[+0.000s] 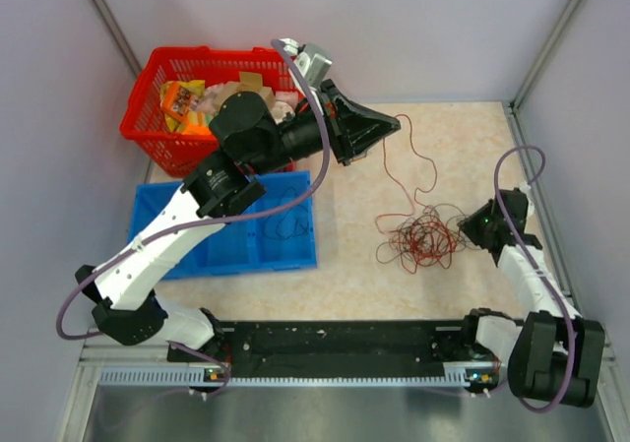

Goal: Untangle the cables

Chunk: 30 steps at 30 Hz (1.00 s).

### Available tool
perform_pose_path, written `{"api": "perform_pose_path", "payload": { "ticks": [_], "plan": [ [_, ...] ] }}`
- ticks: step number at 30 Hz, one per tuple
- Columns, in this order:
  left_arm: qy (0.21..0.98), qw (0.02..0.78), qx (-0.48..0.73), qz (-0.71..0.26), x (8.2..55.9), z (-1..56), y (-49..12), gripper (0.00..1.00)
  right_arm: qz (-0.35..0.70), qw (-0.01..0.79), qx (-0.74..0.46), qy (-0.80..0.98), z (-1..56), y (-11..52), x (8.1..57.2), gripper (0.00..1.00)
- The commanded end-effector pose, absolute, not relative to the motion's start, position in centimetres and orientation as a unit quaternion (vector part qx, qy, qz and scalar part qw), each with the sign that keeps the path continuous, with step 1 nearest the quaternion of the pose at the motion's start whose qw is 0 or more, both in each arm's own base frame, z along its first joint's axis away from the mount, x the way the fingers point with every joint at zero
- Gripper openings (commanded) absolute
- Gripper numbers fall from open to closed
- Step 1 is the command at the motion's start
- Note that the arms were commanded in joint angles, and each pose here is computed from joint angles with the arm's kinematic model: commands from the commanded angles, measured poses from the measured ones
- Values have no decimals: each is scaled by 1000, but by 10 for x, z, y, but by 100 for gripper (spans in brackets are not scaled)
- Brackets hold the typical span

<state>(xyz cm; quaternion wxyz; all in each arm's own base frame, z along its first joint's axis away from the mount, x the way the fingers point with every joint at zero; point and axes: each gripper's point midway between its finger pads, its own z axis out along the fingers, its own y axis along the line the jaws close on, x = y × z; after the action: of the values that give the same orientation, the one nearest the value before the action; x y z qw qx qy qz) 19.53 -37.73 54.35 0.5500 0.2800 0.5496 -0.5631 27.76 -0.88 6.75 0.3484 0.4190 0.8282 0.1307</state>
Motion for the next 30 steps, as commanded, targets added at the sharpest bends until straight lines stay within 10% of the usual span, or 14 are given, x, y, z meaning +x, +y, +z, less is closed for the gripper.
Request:
{"api": "perform_pose_path", "payload": {
  "ticks": [1, 3, 8, 30],
  "plan": [
    [522, 604, 258, -545, 200, 576, -360, 0, 141, 396, 334, 844, 106, -9, 301, 26],
    [525, 612, 257, -533, 204, 578, -358, 0, 167, 396, 303, 851, 116, 3, 299, 50],
    [529, 608, 263, -531, 207, 576, -365, 0, 242, 423, 216, 846, 154, 36, 288, 70],
    [555, 644, 245, -466, 232, 577, -353, 0, 351, 571, -125, 731, 268, 144, 231, 77]
  ]
}}
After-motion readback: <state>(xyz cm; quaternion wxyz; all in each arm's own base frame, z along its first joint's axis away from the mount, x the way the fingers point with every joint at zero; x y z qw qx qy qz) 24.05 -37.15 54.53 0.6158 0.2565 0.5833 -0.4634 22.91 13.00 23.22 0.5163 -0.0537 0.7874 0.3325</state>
